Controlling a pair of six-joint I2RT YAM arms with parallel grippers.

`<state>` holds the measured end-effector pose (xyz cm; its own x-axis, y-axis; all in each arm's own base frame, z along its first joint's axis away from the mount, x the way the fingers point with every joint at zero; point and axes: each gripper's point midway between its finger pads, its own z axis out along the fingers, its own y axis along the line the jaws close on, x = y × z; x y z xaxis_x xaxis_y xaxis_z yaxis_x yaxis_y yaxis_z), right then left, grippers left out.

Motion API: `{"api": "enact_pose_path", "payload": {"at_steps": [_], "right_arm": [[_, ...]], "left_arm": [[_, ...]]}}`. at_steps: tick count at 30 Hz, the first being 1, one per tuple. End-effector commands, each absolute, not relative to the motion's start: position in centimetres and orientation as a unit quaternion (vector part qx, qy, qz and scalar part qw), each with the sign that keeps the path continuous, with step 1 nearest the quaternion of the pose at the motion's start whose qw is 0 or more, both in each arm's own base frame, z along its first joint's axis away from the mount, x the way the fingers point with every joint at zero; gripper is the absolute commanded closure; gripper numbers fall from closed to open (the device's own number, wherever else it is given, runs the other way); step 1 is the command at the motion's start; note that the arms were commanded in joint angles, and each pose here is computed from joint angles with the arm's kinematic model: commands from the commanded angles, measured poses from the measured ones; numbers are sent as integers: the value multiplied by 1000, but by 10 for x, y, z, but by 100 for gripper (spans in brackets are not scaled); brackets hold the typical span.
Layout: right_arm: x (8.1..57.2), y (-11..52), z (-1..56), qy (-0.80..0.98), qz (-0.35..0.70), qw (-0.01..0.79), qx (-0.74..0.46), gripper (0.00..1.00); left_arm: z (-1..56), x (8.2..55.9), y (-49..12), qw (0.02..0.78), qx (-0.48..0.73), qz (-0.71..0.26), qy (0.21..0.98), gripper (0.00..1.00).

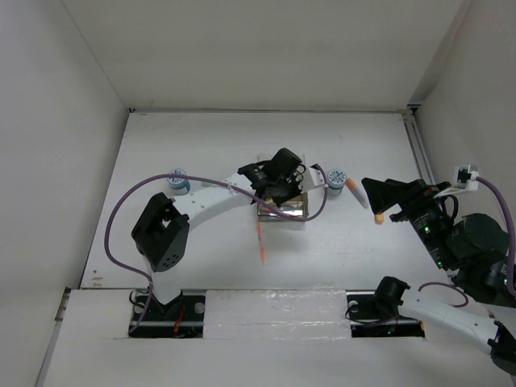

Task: Sort the stationery into containers
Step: Place the stationery into the container

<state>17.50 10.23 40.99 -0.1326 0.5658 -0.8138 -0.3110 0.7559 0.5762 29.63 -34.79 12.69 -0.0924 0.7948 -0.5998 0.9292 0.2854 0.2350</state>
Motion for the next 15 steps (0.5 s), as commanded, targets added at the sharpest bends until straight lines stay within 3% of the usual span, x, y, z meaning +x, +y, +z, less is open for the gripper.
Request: {"api": "enact_pose_path", "payload": {"at_steps": [1, 15], "right_arm": [[171, 94, 423, 656, 343, 665, 101, 0], [169, 94, 418, 656, 346, 663, 97, 0]], "left_arm": [[124, 297, -350, 330, 595, -107, 725, 100], [106, 288, -346, 294, 595, -125, 738, 99]]}}
